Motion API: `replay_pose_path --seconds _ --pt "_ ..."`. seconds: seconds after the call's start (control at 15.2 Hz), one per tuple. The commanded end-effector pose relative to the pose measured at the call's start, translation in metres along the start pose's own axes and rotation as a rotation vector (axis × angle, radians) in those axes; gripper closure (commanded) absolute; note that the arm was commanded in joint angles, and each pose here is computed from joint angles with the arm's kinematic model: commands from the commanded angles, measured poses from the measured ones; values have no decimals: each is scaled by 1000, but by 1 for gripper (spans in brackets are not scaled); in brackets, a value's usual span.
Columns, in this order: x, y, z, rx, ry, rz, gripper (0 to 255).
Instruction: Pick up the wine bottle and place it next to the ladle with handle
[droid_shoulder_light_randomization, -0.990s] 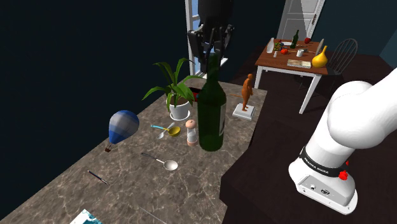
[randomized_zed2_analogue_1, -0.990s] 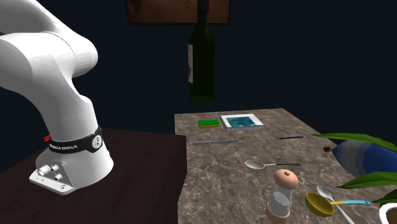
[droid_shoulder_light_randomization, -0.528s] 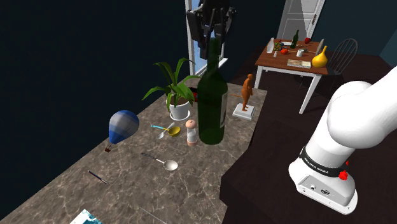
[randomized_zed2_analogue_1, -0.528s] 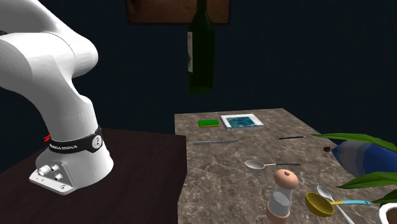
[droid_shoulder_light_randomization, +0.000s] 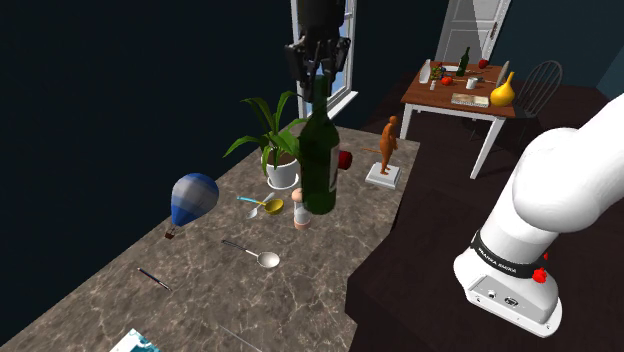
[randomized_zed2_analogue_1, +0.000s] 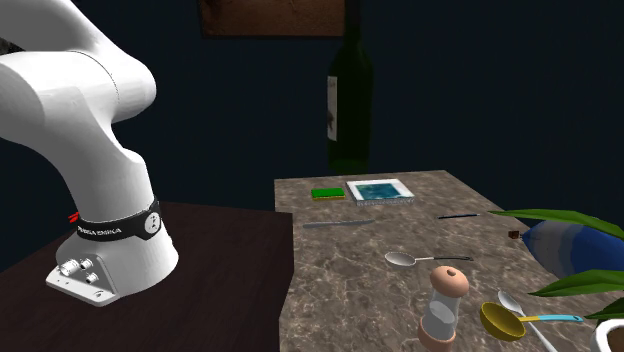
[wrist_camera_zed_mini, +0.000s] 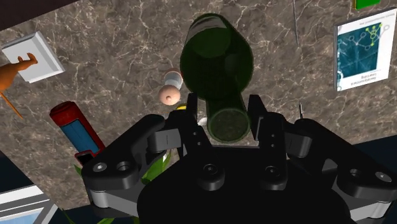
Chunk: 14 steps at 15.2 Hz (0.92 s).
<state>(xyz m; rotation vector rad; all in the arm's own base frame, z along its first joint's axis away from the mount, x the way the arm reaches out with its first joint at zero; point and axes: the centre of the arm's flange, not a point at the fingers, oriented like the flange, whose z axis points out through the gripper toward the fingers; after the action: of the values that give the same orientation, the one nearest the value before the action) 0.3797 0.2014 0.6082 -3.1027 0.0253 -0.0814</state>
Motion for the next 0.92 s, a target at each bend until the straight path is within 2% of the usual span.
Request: replay_pose_path --seconds 0.0,0.86 --pt "19 14 14 0 2 -1 255" --pt "142 89 108 0 2 -1 255"
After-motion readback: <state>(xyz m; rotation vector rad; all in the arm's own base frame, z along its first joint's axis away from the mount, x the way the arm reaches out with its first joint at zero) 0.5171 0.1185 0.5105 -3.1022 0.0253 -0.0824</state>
